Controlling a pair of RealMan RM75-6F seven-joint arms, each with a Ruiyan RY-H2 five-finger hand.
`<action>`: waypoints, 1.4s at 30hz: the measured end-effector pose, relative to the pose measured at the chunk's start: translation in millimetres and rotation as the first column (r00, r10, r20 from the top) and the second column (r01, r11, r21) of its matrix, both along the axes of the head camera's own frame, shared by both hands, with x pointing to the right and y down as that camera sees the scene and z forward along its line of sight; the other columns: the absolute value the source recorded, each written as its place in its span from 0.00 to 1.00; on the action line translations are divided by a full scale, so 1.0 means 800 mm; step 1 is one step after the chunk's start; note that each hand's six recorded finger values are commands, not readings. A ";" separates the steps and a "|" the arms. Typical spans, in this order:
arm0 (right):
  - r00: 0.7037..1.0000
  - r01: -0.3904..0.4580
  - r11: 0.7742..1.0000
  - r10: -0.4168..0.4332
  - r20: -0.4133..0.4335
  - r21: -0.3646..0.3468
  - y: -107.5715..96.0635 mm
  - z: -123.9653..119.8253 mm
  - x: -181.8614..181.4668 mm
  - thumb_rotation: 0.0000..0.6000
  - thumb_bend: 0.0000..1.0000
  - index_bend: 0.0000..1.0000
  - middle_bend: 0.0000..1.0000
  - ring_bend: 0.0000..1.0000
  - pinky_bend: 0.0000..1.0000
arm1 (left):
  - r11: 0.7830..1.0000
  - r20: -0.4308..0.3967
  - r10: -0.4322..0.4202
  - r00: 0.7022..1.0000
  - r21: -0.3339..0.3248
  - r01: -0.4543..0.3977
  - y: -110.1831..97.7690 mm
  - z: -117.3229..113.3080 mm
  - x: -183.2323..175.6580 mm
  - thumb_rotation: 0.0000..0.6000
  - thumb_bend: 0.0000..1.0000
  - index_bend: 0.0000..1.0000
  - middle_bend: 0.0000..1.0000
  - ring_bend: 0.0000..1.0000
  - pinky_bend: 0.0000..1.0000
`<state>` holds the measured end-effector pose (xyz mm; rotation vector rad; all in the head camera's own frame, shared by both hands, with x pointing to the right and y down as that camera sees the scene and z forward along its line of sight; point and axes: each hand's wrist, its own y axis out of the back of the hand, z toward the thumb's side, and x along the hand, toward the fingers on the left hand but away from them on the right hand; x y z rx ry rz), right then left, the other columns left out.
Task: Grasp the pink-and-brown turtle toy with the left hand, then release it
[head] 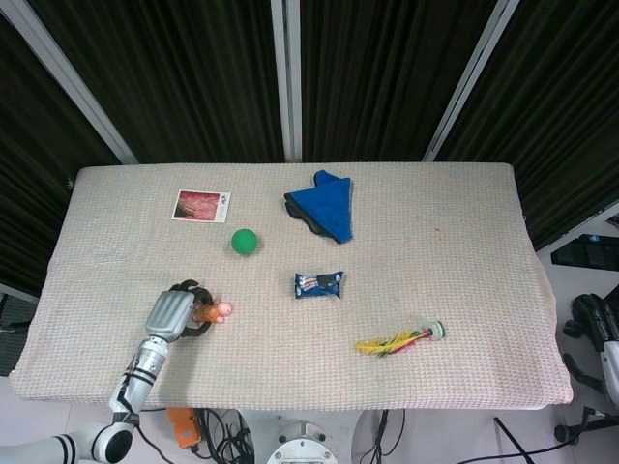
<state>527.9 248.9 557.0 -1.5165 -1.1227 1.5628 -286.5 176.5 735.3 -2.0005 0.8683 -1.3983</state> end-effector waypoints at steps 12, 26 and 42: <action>1.000 -0.001 1.000 0.001 0.000 -0.002 -0.001 0.001 0.000 1.00 0.23 0.00 0.00 0.00 0.00 | 0.999 0.026 -0.002 1.000 0.034 0.002 -0.004 0.008 -0.001 1.00 0.38 0.72 0.68 0.37 0.34; 1.000 -0.006 1.000 0.006 -0.001 0.000 0.000 0.000 0.002 1.00 0.23 0.00 0.00 0.00 0.00 | 0.999 -0.034 0.012 0.999 0.032 -0.011 -0.005 -0.017 0.002 1.00 0.19 0.32 0.36 0.17 0.34; 1.000 -0.009 1.000 0.009 -0.004 -0.005 0.001 0.003 0.003 1.00 0.23 0.00 0.00 0.00 0.00 | 1.000 -0.012 0.001 1.000 -0.015 -0.001 -0.002 -0.005 -0.001 1.00 0.23 0.44 0.48 0.20 0.37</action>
